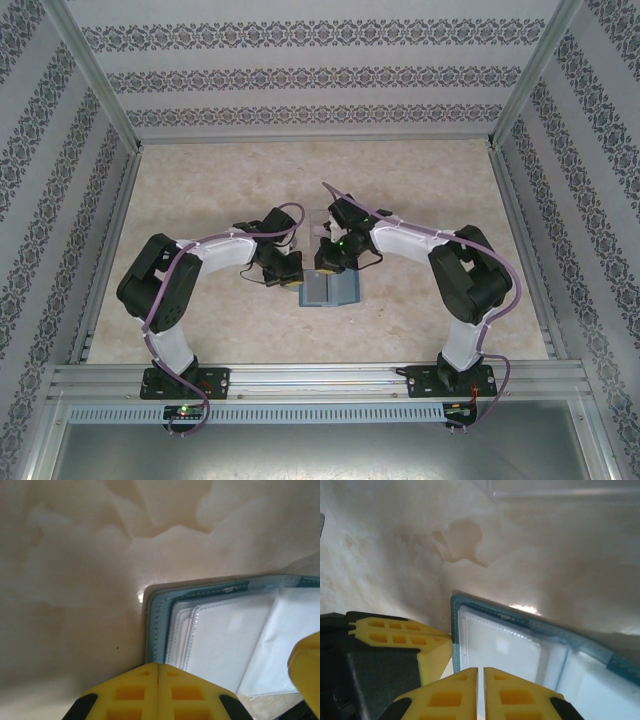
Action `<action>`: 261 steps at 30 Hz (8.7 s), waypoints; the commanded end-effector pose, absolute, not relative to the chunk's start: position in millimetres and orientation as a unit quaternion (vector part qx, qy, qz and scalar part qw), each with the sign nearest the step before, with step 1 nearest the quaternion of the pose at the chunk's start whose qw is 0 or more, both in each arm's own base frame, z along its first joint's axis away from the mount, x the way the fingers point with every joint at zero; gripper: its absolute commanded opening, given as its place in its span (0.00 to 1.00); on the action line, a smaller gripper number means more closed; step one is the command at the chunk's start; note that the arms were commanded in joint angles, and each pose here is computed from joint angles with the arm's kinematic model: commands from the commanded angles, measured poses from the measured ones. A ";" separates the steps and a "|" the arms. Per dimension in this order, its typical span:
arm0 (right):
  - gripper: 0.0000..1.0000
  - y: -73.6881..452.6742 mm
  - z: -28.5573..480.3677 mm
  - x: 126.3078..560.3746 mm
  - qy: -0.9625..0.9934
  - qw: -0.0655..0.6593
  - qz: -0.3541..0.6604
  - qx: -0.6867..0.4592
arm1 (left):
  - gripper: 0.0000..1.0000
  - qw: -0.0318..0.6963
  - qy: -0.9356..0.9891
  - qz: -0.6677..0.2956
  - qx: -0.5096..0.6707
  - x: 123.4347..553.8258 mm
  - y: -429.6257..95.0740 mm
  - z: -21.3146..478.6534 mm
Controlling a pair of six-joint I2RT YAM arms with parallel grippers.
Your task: Take the credit cards out of the card holder
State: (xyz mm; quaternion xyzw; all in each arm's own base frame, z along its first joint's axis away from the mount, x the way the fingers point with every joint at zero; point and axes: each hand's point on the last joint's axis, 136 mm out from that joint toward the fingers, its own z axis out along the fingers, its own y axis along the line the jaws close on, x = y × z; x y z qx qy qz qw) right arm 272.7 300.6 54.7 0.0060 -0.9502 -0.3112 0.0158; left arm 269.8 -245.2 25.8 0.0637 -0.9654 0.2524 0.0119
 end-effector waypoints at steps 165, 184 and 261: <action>0.13 194.3 13.7 232.7 -0.998 0.010 0.035 0.054 | 0.00 0.069 -0.957 0.275 0.066 258.5 -259.2 9.4; 0.25 168.9 32.0 230.8 -0.996 0.002 0.078 0.048 | 0.00 0.070 -0.957 0.275 0.064 258.8 -259.5 9.4; 0.16 256.5 40.9 247.4 -0.955 -0.001 -0.294 -0.041 | 0.00 0.074 -0.957 0.272 0.066 259.3 -260.1 7.5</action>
